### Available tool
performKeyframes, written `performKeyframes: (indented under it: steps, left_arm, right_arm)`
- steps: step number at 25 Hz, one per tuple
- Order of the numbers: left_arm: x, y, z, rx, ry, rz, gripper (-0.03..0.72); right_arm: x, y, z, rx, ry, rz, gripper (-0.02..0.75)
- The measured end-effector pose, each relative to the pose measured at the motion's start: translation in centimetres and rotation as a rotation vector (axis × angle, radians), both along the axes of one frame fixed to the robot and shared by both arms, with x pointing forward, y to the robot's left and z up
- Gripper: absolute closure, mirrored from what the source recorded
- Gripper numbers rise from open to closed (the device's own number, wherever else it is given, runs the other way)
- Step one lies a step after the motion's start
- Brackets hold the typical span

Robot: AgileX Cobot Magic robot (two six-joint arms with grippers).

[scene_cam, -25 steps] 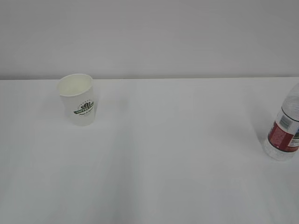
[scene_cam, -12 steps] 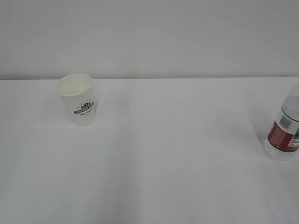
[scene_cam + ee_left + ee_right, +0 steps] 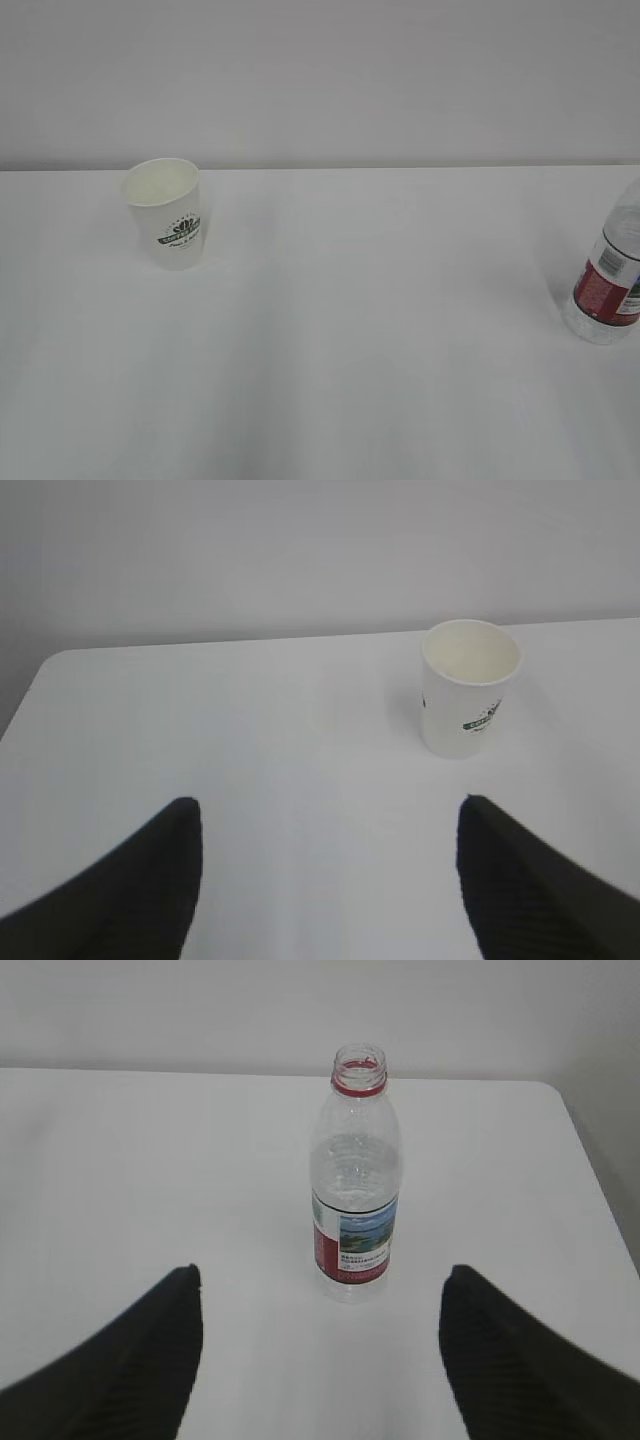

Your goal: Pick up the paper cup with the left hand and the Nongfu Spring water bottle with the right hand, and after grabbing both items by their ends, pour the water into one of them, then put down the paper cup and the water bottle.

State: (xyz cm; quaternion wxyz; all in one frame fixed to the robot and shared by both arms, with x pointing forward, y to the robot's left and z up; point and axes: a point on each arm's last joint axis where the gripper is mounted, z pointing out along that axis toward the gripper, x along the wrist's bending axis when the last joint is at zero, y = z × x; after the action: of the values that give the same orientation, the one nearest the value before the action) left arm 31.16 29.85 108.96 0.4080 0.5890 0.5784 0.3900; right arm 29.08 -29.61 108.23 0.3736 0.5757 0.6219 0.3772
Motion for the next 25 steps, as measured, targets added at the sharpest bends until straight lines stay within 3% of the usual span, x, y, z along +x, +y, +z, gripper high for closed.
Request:
performKeyframes:
  steps: [25]
  left_arm:
    - [6.8, 0.4, -0.5, 0.027, -0.023, 0.022, 0.109]
  right_arm:
    - [6.7, 0.2, 0.4, -0.022, -0.055, 0.008, 0.182]
